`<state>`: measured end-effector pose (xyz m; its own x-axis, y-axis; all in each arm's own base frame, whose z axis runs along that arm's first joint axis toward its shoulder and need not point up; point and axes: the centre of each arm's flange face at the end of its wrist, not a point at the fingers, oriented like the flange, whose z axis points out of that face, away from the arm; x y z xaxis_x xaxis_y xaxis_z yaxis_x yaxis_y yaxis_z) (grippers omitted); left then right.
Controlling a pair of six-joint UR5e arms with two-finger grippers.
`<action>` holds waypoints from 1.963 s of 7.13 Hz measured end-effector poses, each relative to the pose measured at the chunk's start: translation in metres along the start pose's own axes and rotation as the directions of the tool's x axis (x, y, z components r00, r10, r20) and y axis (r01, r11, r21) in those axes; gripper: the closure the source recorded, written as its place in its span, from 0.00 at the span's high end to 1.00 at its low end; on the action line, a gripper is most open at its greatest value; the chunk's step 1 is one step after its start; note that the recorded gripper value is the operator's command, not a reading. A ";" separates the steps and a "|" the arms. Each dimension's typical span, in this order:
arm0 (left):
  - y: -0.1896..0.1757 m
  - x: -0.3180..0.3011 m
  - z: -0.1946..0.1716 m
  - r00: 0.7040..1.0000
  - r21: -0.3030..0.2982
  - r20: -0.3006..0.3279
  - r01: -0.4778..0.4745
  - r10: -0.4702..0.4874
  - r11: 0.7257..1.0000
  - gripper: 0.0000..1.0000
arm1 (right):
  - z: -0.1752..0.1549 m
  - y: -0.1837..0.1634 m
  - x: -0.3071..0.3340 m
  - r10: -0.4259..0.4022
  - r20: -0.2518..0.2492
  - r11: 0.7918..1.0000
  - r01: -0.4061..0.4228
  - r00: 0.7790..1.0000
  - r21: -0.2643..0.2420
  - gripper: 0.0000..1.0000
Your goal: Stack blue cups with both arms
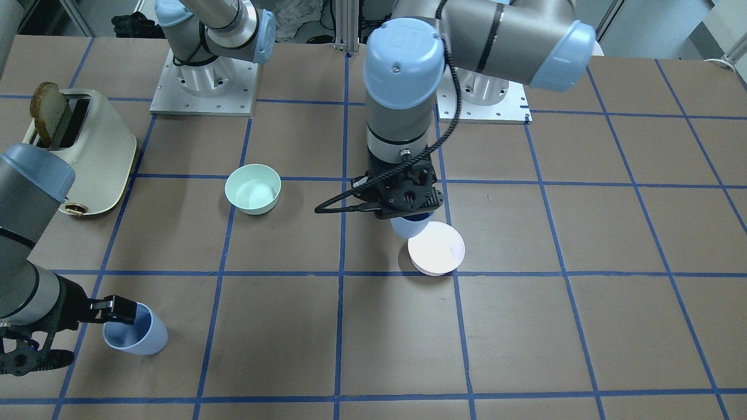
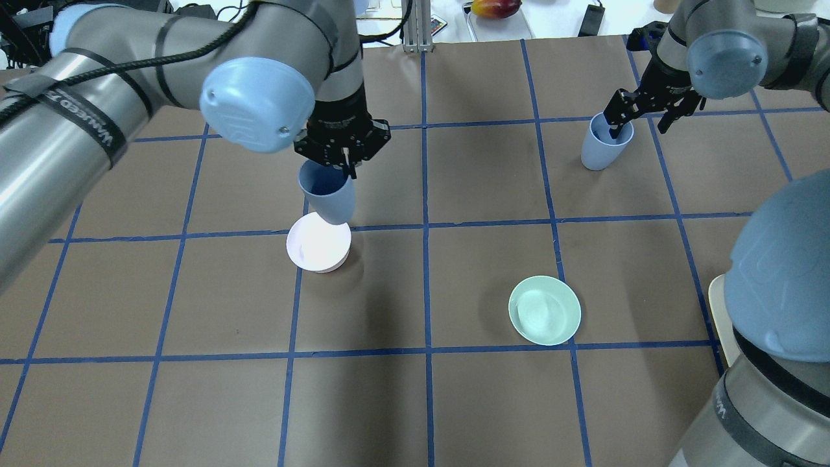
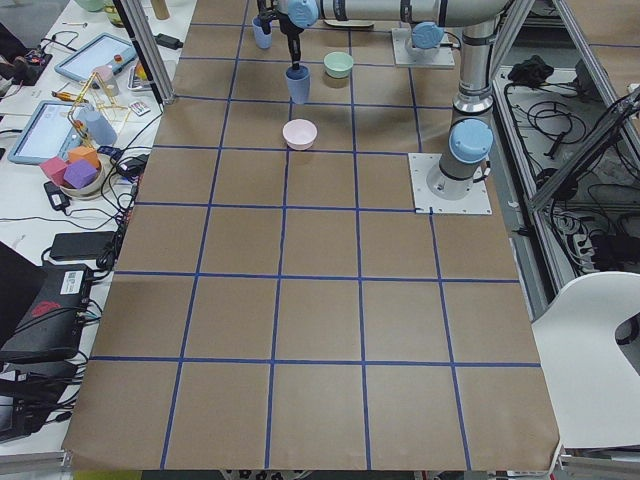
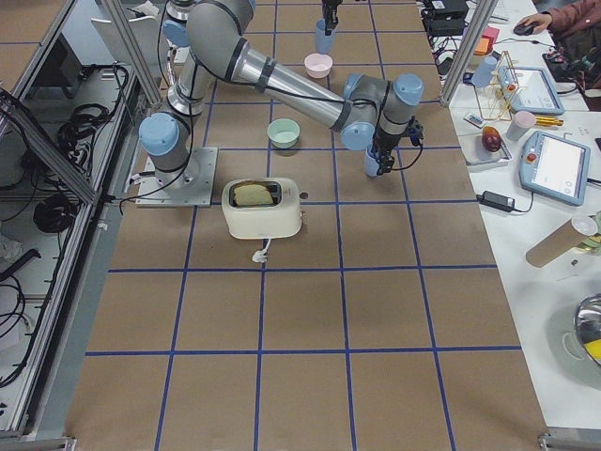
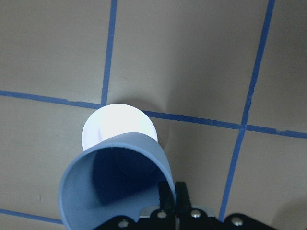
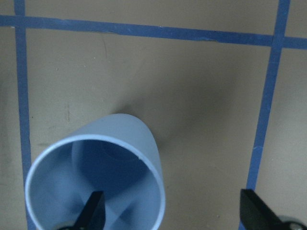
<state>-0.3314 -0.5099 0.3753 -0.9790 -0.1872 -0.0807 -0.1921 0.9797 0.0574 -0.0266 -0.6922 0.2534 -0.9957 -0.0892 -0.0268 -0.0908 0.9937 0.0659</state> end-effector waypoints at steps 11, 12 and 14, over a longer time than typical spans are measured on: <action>0.111 0.059 0.105 0.999 -0.020 -0.048 0.010 -0.010 1.000 0.00 | -0.018 0.006 -0.019 -0.022 0.007 1.000 0.022 1.000 -0.023 0.00; 0.110 0.060 0.106 0.999 -0.019 -0.049 0.009 -0.010 1.000 0.00 | -0.025 0.008 -0.027 -0.032 0.008 0.999 0.032 0.999 -0.019 0.00; 0.109 0.061 0.108 0.998 -0.015 -0.056 0.009 -0.010 1.000 0.96 | -0.040 0.013 -0.042 -0.046 0.036 0.999 0.046 0.998 -0.009 0.00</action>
<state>-0.4049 -0.4067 0.2689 -0.9793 -0.2008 -0.0250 -0.2021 0.9767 0.0717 0.0132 -0.6781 0.2954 -0.9891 -0.1318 -0.0656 -0.1365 0.9879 0.0736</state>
